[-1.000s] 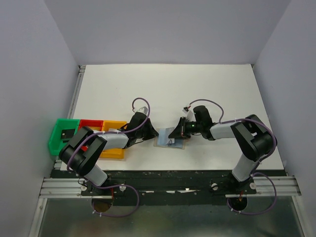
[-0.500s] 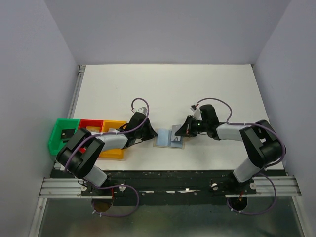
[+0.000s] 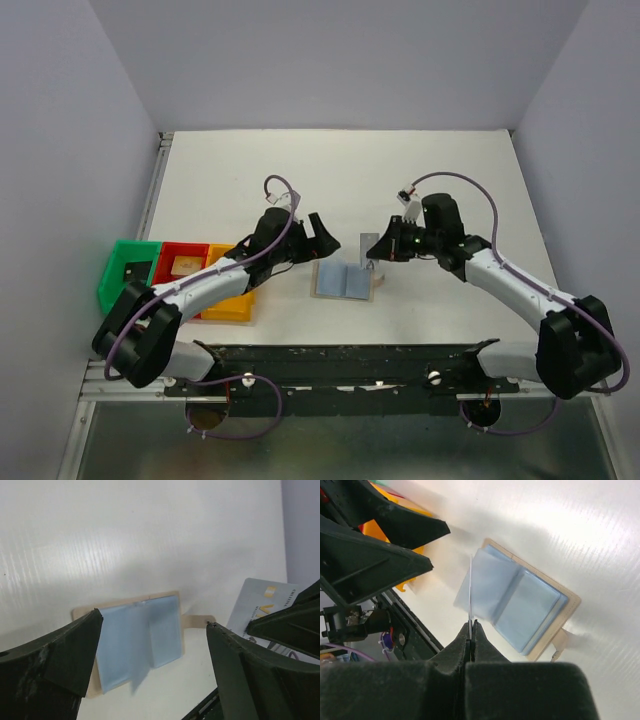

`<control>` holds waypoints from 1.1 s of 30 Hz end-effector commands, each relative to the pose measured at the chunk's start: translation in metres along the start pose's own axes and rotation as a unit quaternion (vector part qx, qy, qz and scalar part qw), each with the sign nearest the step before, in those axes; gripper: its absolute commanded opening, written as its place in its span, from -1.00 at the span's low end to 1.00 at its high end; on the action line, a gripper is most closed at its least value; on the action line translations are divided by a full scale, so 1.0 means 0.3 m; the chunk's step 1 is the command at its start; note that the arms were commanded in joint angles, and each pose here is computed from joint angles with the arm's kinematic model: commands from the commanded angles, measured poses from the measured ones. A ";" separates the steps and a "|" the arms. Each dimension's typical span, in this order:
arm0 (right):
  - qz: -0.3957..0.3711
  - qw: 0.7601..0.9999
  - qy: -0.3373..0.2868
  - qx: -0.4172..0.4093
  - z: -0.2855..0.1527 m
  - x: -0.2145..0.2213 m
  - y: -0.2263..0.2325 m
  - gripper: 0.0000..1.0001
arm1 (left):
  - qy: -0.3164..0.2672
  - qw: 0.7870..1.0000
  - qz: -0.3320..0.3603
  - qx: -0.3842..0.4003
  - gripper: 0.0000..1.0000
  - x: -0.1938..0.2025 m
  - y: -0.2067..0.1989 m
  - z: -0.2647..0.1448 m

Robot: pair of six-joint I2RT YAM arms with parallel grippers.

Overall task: Take the credit cards out of the card holder
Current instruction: Place the credit card at the center of the board.

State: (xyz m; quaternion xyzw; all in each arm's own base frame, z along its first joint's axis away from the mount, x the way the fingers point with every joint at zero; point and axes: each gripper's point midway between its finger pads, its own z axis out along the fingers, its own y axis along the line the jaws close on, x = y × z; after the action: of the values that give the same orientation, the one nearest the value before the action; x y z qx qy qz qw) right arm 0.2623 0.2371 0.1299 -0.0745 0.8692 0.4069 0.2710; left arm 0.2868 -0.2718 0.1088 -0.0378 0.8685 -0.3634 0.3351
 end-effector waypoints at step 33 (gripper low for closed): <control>-0.218 0.924 0.187 -0.253 -0.279 0.190 0.527 -0.99 | -0.004 0.860 0.179 0.478 0.37 -0.042 -0.486 -0.525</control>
State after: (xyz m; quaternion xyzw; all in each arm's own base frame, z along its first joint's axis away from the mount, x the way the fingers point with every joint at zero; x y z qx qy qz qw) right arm 0.1359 0.2817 0.2370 -0.3801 0.7490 0.5150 0.1712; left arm 0.1919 -0.2775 0.2844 0.2322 0.6026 -0.6474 0.4047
